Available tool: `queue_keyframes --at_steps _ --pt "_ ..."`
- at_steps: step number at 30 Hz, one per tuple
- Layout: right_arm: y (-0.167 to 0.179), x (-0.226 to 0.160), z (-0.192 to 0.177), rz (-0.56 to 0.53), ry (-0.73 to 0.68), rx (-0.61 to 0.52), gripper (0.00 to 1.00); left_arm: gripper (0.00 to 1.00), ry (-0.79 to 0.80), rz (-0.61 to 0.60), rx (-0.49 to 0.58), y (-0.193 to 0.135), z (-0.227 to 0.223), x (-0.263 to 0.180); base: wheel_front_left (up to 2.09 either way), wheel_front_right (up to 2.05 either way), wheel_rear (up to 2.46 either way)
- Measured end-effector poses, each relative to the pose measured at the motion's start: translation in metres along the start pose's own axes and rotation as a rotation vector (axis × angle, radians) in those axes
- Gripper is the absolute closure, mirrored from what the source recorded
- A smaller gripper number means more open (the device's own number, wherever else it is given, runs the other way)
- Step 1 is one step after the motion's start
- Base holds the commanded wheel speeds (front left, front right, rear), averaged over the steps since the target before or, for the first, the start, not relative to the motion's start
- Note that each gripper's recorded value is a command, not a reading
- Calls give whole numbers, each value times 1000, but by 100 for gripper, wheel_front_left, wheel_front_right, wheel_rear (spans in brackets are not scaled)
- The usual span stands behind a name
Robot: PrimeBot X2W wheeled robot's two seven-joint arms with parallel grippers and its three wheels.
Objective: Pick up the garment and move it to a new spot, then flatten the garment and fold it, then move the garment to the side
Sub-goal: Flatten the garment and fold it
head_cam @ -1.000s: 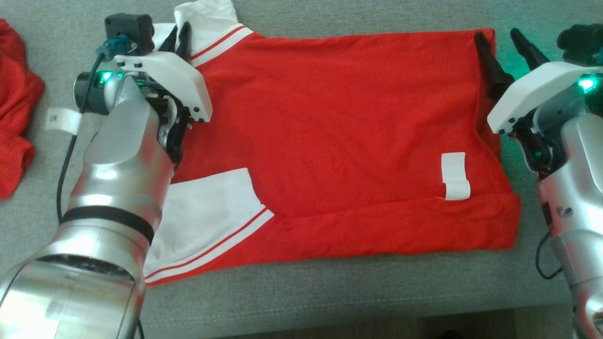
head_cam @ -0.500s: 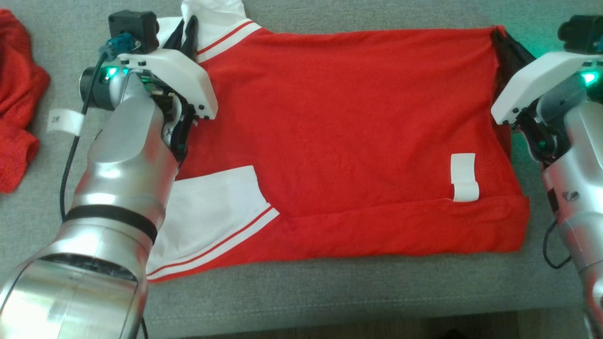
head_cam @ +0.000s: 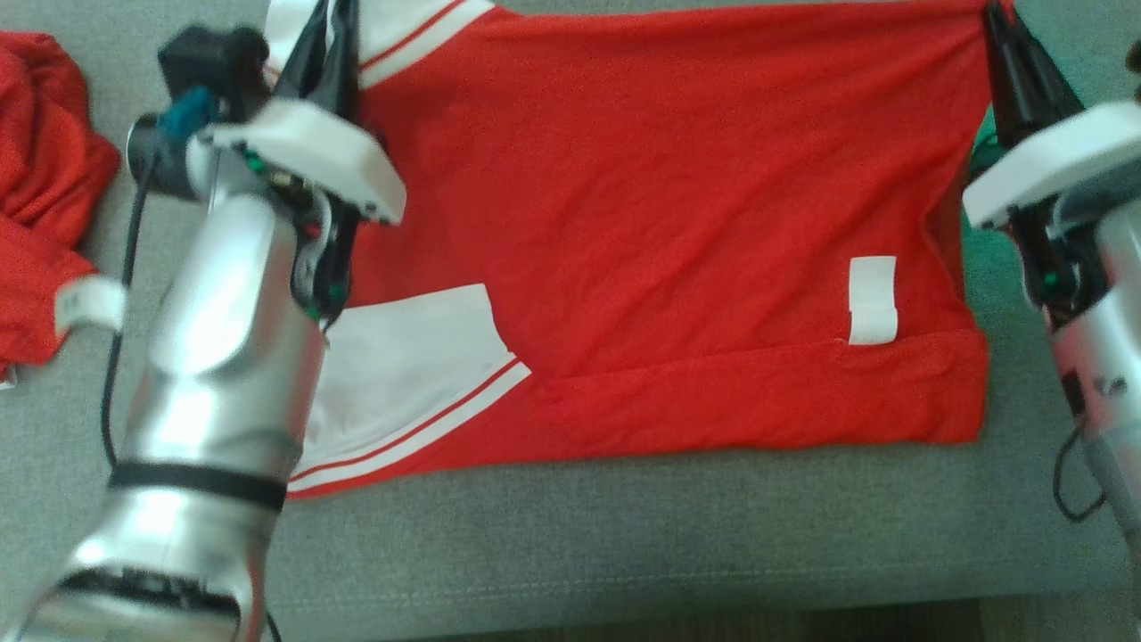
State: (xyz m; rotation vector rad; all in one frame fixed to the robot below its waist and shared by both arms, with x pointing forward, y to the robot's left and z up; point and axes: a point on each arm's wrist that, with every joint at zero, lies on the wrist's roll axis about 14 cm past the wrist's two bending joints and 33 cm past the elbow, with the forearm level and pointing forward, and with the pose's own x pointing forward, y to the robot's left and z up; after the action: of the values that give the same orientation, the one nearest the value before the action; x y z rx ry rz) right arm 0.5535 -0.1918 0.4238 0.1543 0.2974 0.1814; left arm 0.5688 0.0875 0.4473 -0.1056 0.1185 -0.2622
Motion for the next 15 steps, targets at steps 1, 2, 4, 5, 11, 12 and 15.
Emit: queue_keyframes --at_steps 1,2,4,5,11,12,15 --pt "1 -3 1 5 -16 0 100 100 -13 1 5 -1 2 -4 0 0 0" --pt "2 -6 0 9 -20 4 100 100 -27 -4 5 -3 4 -9 0 0 0" --pt "5 -13 -1 18 -40 8 100 100 -64 -7 7 -6 12 -17 0 0 0" --pt "7 -17 -1 24 -48 8 100 100 -81 -9 5 -8 15 -22 0 0 0" --pt "12 -39 -7 37 -67 20 100 100 -128 12 -5 -11 16 -58 0 0 0" --pt "12 -39 -7 37 -67 20 100 100 -128 12 -5 -11 16 -58 0 0 0" --pt "11 -51 -15 32 -57 31 100 100 -90 14 -26 -15 -1 -79 0 0 0"
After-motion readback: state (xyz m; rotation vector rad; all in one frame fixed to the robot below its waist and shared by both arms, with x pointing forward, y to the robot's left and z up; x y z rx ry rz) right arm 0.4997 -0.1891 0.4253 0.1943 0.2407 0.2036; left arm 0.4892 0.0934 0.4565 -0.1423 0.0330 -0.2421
